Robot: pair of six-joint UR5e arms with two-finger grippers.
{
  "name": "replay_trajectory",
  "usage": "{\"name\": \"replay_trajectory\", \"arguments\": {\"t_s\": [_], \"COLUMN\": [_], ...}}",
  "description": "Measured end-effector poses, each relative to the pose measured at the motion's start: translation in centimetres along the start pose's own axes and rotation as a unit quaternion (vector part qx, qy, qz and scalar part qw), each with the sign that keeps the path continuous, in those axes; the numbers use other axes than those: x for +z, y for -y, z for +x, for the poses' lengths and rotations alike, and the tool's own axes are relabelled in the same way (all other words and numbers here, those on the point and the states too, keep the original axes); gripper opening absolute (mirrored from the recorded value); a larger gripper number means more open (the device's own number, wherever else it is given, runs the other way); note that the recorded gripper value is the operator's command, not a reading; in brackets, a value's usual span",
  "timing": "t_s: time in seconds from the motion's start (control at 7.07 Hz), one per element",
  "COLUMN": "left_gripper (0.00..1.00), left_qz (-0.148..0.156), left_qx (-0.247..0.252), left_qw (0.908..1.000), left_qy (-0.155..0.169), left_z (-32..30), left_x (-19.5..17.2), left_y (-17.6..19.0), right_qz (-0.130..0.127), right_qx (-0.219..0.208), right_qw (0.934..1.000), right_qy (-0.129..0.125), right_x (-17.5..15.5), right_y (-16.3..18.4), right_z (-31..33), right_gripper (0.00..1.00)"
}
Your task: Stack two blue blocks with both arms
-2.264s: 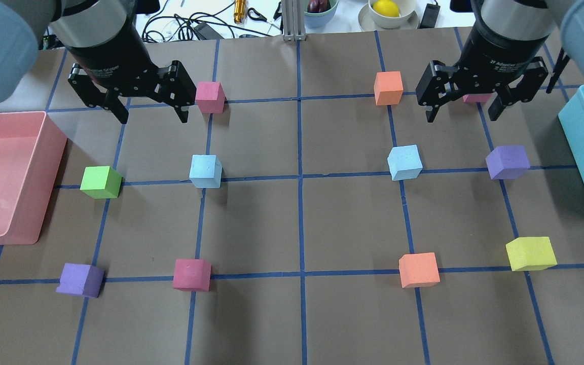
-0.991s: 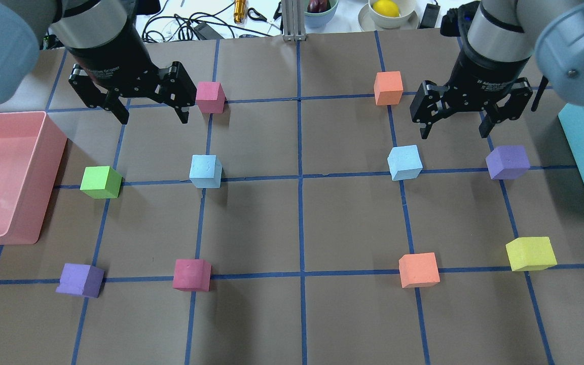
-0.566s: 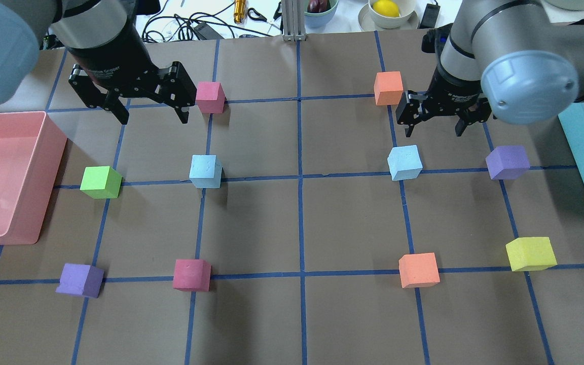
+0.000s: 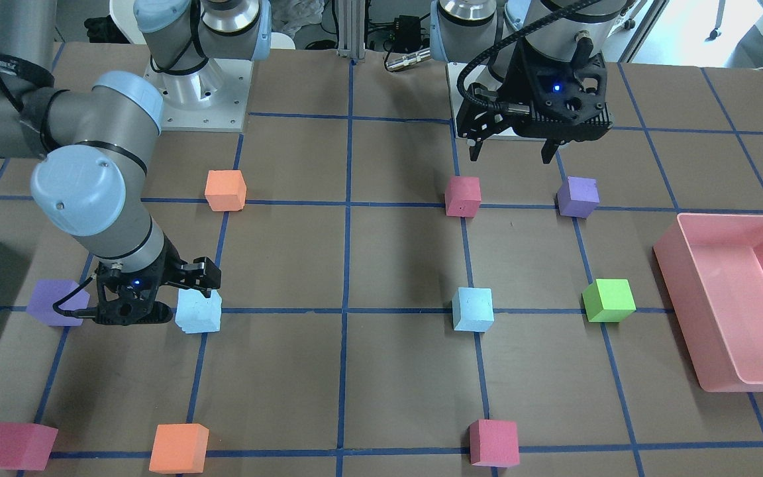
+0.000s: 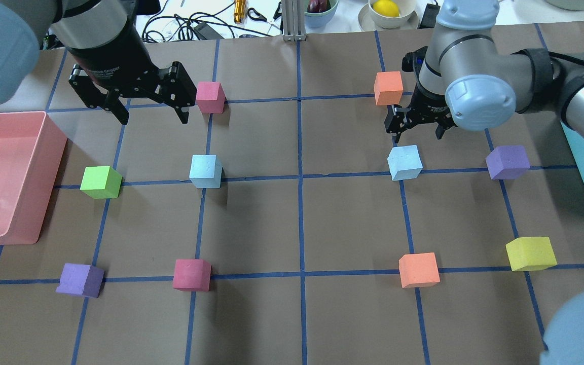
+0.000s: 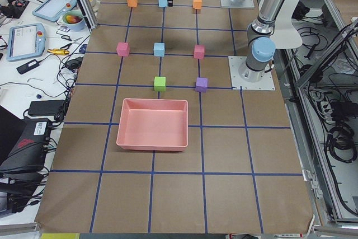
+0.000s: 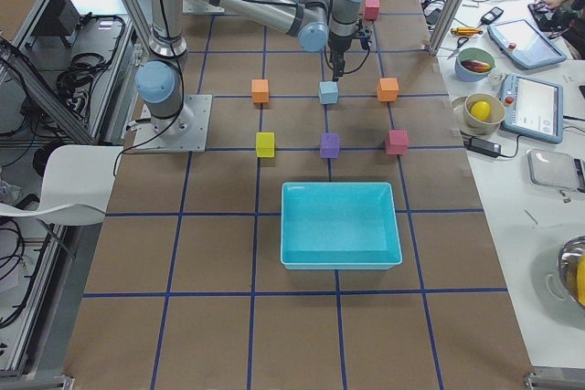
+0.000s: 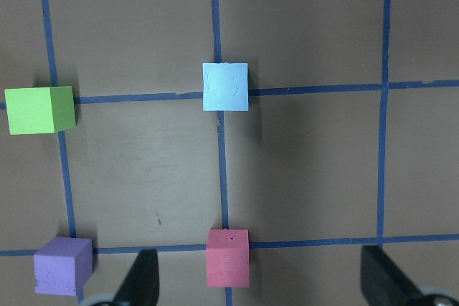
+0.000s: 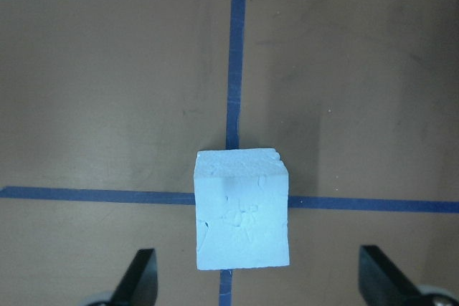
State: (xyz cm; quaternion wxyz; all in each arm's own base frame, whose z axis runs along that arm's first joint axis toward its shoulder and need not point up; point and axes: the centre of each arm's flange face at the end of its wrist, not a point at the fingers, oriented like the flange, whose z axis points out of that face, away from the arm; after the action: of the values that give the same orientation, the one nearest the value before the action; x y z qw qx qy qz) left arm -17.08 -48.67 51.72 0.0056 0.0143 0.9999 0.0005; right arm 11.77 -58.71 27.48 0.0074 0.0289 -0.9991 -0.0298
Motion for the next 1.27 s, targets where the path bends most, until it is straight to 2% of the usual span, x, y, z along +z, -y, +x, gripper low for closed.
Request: {"name": "replay_trajectory", "arguments": {"t_s": [0.14,0.57,0.71,0.85,0.99,1.27], "left_gripper": [1.0,1.0,1.0,1.0,1.0,1.0], "left_qz": [0.0,0.0,0.0,0.0,0.0,0.0], "left_qx": [0.0,0.0,0.0,0.0,0.0,0.0], "left_qw": [1.0,1.0,1.0,1.0,1.0,1.0], "left_qy": [0.0,-0.001,-0.001,0.0,0.0,0.0], "left_z": [0.0,0.0,0.0,0.0,0.0,0.0], "left_x": [0.0,0.0,0.0,0.0,0.0,0.0], "left_y": [0.0,0.0,0.0,0.0,0.0,0.0], "right_qz": [-0.01,-0.031,-0.035,-0.038,-0.041,-0.042], "right_qx": [-0.002,0.001,0.003,0.003,0.003,0.004], "right_qw": [0.9999,0.9995,0.9994,0.9993,0.9992,0.9991], "right_qy": [0.002,0.004,0.005,0.006,0.007,0.007], "right_x": [2.2,5.9,7.6,8.9,9.5,9.6], "right_y": [0.7,1.6,2.0,2.4,2.5,2.5], "right_z": [0.0,0.1,0.2,0.2,0.2,0.1], "right_gripper": [1.0,0.99,0.53,0.17,0.03,0.0]}}
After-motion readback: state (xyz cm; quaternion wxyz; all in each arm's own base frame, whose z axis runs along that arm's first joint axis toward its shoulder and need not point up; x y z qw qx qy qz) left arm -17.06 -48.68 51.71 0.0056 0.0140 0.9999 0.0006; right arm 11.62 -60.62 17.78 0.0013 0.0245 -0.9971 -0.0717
